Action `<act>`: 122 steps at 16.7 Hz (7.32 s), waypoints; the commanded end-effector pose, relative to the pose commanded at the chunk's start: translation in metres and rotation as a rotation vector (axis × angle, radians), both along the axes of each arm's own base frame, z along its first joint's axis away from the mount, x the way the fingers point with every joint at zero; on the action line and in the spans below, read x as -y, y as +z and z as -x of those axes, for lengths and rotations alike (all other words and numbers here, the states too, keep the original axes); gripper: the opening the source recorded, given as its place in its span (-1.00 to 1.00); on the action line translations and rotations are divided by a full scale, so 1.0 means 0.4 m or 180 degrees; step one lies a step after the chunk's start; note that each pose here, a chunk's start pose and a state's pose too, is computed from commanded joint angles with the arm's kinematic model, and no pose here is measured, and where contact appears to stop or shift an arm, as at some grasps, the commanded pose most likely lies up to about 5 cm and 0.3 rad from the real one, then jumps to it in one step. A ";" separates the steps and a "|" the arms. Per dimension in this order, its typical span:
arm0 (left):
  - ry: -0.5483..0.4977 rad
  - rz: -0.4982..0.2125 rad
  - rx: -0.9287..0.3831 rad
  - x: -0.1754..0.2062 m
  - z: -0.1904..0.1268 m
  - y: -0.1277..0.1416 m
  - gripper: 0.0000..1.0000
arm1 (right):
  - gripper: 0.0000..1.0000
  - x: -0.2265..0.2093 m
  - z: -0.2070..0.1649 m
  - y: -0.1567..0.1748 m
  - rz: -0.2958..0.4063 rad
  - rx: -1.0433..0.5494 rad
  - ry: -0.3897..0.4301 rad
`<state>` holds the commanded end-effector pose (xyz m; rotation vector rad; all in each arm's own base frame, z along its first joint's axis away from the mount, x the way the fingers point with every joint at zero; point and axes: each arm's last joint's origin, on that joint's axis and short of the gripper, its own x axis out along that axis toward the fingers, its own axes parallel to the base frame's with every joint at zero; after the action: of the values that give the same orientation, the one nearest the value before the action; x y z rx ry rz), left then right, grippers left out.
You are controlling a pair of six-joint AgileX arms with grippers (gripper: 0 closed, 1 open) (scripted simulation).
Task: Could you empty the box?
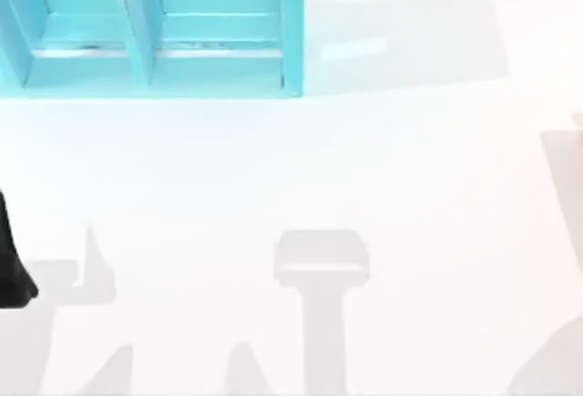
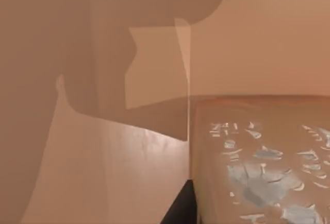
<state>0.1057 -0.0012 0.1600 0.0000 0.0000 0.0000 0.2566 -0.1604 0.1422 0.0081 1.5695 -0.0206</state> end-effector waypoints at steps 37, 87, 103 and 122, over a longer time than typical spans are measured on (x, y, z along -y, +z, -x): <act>0.0000 0.0000 0.0000 0.000 0.000 0.000 1.00 | -1.00 -0.058 -0.048 0.307 -0.0001 -0.0006 -0.0027; 0.0000 0.0000 0.0000 0.000 0.000 0.000 1.00 | 0.96 -1.071 0.088 -0.011 -0.0024 0.0002 0.0000; 0.0000 0.0000 0.0000 0.000 0.000 0.000 1.00 | 1.00 -1.077 0.086 0.125 0.0009 -0.0025 0.0002; 0.0000 0.0000 0.0000 0.000 0.000 0.000 1.00 | 1.00 -0.626 -0.293 0.221 0.0011 -0.0141 0.0018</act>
<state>0.1057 -0.0012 0.1600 0.0000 0.0000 0.0000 0.3739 0.0900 0.2306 0.0004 1.6138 -0.0191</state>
